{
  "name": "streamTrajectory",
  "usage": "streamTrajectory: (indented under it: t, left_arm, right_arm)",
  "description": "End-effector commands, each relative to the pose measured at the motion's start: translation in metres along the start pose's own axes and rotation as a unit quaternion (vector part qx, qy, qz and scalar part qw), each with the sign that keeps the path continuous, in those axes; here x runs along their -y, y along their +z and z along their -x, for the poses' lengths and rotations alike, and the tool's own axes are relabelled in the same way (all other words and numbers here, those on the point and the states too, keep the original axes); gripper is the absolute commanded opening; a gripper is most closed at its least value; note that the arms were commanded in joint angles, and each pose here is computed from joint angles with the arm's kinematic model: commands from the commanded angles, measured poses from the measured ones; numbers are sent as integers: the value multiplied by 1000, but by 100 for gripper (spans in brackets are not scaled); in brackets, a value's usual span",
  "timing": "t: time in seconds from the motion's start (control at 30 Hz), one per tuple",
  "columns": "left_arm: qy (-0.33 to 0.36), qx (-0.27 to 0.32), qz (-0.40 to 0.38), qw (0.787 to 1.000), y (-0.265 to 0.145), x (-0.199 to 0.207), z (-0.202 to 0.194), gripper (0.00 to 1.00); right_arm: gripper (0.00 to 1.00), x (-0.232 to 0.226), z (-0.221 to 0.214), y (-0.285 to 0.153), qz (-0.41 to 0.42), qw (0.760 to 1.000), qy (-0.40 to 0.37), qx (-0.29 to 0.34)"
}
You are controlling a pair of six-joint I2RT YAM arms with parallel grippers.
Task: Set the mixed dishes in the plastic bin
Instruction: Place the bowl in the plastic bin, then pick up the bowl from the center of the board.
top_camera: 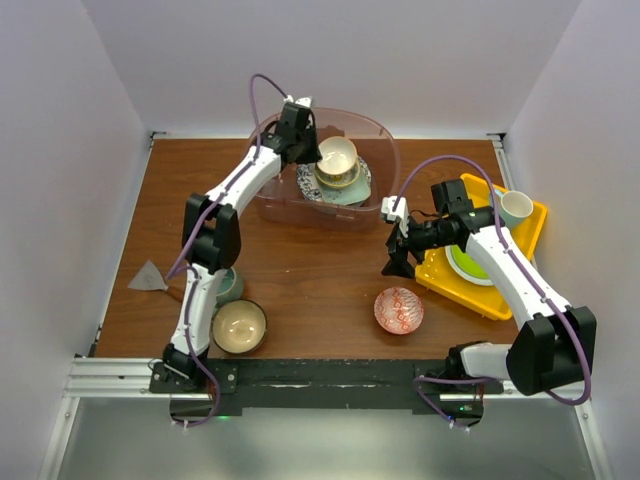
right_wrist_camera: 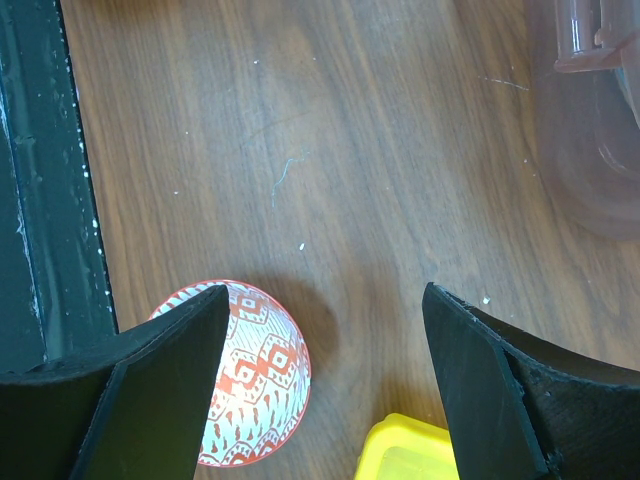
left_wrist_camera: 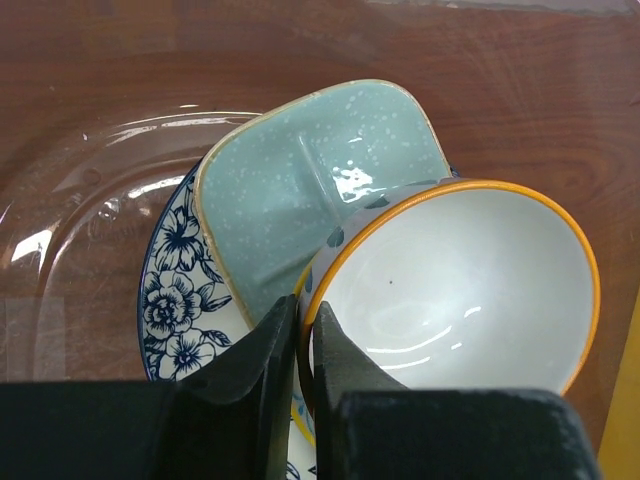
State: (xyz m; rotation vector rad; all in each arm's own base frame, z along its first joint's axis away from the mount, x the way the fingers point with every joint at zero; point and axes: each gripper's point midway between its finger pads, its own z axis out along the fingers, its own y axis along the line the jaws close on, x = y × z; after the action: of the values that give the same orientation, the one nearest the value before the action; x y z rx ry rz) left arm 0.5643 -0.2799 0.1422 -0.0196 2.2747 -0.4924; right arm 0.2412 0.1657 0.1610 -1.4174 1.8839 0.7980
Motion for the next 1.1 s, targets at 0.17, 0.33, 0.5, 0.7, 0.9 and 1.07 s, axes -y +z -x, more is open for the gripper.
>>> streamTrajectory:
  t: [0.17,0.33,0.5,0.7,0.9,1.07]
  left_arm:
    - [20,51,-4,998,-17,15,36,27]
    - [23,60,-11,998,-28,20,45,43]
    - [41,86,-30,995,-57,31,67,63]
    - [52,120,-74,989,-98,41,90,77]
    - [67,141,-98,983,-130,40,100,84]
    - [69,165,-92,979,-161,28,107,91]
  right_arm:
    - [82,4,10,-7,-16,1000,-22,11]
    - [82,3,11,-8,-18,1000,-23,12]
    - [82,3,13,-10,-23,999,-29,14]
    - [83,2,13,-10,-23,999,-33,14]
    - [84,0,13,-10,-17,999,-40,17]
    - [85,-3,14,-10,-12,999,-45,21]
